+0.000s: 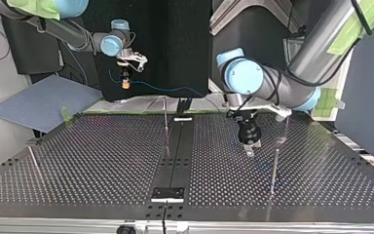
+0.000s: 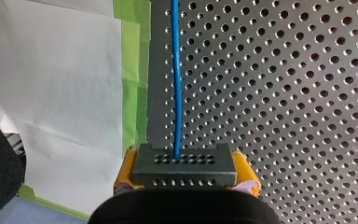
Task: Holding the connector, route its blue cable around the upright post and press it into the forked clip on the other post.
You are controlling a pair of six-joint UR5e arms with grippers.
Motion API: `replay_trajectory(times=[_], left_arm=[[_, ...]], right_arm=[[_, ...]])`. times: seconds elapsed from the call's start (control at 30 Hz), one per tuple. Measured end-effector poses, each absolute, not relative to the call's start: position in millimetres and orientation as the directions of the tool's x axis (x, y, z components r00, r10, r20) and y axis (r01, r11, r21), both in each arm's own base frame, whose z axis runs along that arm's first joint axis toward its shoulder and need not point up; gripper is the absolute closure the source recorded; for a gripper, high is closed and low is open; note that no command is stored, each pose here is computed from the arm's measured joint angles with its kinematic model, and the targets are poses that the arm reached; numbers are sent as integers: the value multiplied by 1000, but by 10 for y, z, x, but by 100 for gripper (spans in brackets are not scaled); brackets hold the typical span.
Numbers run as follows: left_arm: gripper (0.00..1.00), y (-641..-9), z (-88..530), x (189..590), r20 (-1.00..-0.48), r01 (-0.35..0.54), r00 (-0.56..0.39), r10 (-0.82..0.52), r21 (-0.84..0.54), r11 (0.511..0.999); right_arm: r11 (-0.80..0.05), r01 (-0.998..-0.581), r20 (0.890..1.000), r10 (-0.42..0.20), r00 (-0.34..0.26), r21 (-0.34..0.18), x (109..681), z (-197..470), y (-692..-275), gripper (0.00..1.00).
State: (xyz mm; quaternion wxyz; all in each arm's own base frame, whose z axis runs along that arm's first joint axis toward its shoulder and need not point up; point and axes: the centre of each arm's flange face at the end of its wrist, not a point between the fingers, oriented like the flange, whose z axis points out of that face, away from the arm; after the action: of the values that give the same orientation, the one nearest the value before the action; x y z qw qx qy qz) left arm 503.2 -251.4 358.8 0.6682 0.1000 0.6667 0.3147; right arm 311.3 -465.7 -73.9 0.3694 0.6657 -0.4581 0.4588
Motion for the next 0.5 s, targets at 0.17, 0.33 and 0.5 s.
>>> replay_trajectory(times=[0.17,0.33,0.5], left_arm=[[0,-2433,3595,5098,-827,-286,-79,556,553,782],[0,-2438,3600,5120,-829,-272,-62,556,550,789],[0,-2447,3598,5123,-829,-265,-57,556,550,792]], right_arm=[[-307,-949,949,-271,159,72,3112,-742,-4655,100],[-307,-949,949,-271,159,72,3112,-747,-4654,100],[-307,-949,950,-270,159,71,3112,-748,-4655,100]])
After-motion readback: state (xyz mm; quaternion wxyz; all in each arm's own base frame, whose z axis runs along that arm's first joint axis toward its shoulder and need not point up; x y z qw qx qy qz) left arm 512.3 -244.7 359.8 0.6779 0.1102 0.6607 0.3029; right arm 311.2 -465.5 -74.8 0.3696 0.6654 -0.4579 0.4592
